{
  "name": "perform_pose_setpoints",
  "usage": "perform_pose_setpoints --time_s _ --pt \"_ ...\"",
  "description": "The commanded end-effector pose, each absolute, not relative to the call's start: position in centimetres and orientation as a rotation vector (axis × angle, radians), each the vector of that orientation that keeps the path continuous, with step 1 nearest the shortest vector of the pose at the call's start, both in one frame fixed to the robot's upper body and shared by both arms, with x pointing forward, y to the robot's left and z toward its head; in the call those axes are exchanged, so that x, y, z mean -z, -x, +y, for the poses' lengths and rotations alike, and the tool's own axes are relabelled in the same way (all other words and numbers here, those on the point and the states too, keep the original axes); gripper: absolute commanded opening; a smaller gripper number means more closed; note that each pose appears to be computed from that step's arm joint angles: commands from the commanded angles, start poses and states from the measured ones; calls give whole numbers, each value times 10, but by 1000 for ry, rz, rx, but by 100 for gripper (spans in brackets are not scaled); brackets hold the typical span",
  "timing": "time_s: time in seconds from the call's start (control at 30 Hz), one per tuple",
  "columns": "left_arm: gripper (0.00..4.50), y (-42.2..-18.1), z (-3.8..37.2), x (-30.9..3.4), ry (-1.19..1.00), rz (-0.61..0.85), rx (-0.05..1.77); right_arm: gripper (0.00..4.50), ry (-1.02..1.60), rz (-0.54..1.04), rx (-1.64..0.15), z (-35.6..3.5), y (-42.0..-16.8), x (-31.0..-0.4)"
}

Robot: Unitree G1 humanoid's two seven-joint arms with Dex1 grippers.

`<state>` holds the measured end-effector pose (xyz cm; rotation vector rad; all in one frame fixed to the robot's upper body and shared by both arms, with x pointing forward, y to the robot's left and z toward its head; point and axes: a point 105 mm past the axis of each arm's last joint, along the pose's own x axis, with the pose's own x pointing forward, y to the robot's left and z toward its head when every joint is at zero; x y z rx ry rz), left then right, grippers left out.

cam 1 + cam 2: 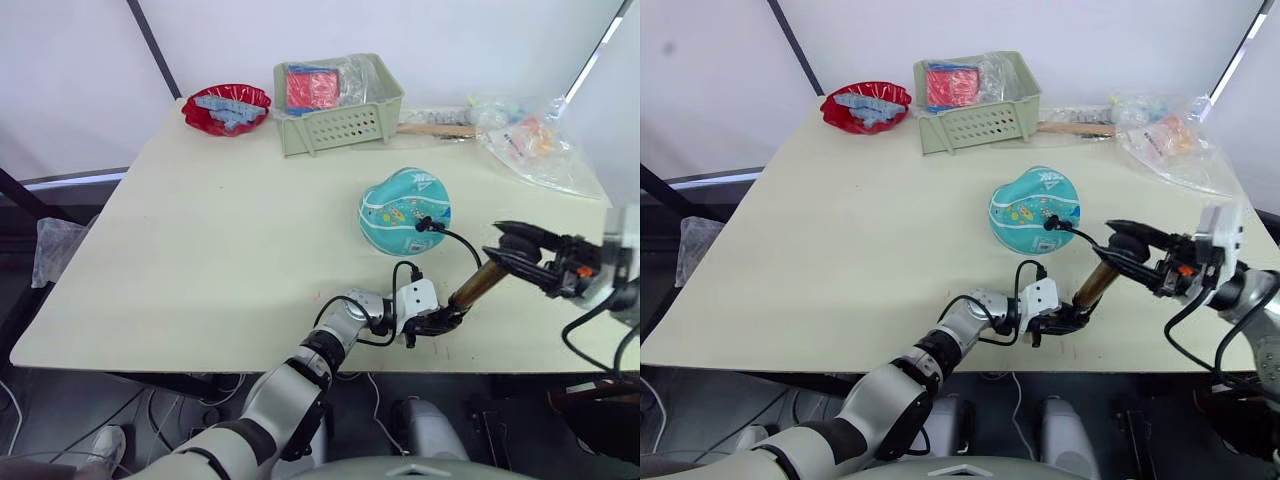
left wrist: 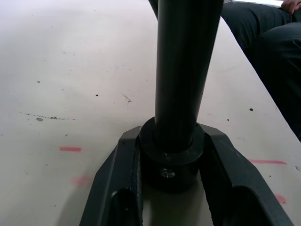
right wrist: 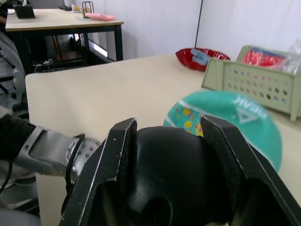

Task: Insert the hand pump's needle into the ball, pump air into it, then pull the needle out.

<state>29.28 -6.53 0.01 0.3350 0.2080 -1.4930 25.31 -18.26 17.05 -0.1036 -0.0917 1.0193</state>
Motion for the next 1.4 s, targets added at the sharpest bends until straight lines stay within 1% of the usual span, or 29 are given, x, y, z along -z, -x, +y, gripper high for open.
perform_pose_setpoints --time_s 0.03,0.17,0.2,0.27,0.37,0.5,0.73,0.83,1.13,1.33,1.4 --pt "115 -291 -56 13 -321 274 1471 168 80 91 -1041 -180 -247 -119" --pt "115 -290 -58 9 -323 242 1486 168 93 104 -1037 -178 -247 -104" --pt "115 -291 -57 10 -326 252 1481 168 99 106 -1038 -177 -247 -102" --pt "115 -291 -57 11 -322 258 1477 168 104 94 -1040 -175 -247 -103" --pt "115 -292 -57 12 -323 267 1473 168 117 58 -1041 -176 -249 -112" --pt "115 -292 -56 13 -332 268 1472 168 98 -29 -1039 -176 -252 -142" --pt "115 -290 -56 15 -347 269 1476 168 102 -95 -1067 -183 -249 -186" --pt "115 -290 -56 16 -355 271 1477 168 111 -162 -1054 -190 -251 -220" --pt "115 -288 -54 19 -370 291 1491 168 104 -249 -1111 -198 -239 -290" --pt "115 -288 -54 20 -370 296 1491 168 95 -265 -1139 -195 -235 -308" --pt "115 -288 -55 20 -368 299 1489 168 104 -240 -1149 -194 -235 -306"
